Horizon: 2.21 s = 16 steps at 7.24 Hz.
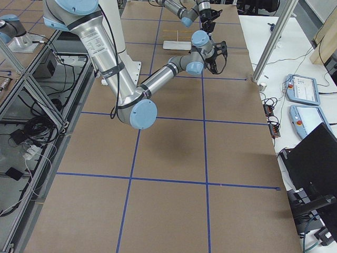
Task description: Hang towel on rack
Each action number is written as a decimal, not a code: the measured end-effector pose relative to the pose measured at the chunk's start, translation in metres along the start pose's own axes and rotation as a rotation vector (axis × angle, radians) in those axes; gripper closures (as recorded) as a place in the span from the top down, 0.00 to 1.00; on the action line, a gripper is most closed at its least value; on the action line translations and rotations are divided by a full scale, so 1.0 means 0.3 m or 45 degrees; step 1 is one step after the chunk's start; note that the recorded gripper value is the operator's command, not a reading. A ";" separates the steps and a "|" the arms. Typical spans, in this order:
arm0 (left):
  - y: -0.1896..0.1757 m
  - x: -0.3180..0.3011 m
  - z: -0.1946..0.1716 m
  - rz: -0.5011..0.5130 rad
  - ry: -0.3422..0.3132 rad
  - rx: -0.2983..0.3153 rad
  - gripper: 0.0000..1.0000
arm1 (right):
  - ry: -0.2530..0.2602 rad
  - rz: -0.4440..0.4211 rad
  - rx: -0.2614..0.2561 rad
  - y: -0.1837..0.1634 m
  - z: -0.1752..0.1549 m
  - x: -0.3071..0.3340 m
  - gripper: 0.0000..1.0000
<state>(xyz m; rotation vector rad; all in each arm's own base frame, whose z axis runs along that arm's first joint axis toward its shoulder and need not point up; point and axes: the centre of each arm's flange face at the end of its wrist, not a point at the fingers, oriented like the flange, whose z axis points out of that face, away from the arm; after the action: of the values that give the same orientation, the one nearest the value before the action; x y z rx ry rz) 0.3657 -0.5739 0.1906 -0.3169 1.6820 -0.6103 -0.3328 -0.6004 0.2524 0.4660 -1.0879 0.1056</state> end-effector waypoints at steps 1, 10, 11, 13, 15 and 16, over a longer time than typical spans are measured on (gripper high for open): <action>0.004 -0.038 -0.067 0.002 -0.036 -0.042 0.00 | 0.092 -0.076 -0.074 -0.081 0.017 0.165 1.00; -0.190 -0.723 -0.663 0.116 -0.270 -0.024 0.00 | 0.343 -0.143 -0.397 -0.060 -0.294 1.450 1.00; -0.196 -0.784 -0.697 0.112 -0.278 -0.020 0.00 | 0.368 -0.123 -0.424 -0.022 -0.332 1.526 1.00; -0.214 -0.859 -0.744 0.105 -0.281 -0.009 0.16 | 0.419 -0.106 -0.476 0.013 -0.390 1.630 1.00; -0.256 -0.897 -0.777 0.103 -0.286 0.019 0.99 | 0.454 -0.085 -0.482 0.032 -0.436 1.692 1.00; -0.283 -0.926 -0.790 0.152 -0.297 0.027 0.99 | 0.463 -0.079 -0.478 0.036 -0.454 1.711 1.00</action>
<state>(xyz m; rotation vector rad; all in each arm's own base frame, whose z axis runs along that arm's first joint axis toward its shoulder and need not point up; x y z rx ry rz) 0.1824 -0.4458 0.4916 -0.2600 1.4579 -0.4828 0.0177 -0.6073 0.6514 0.1329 -0.7128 -0.0674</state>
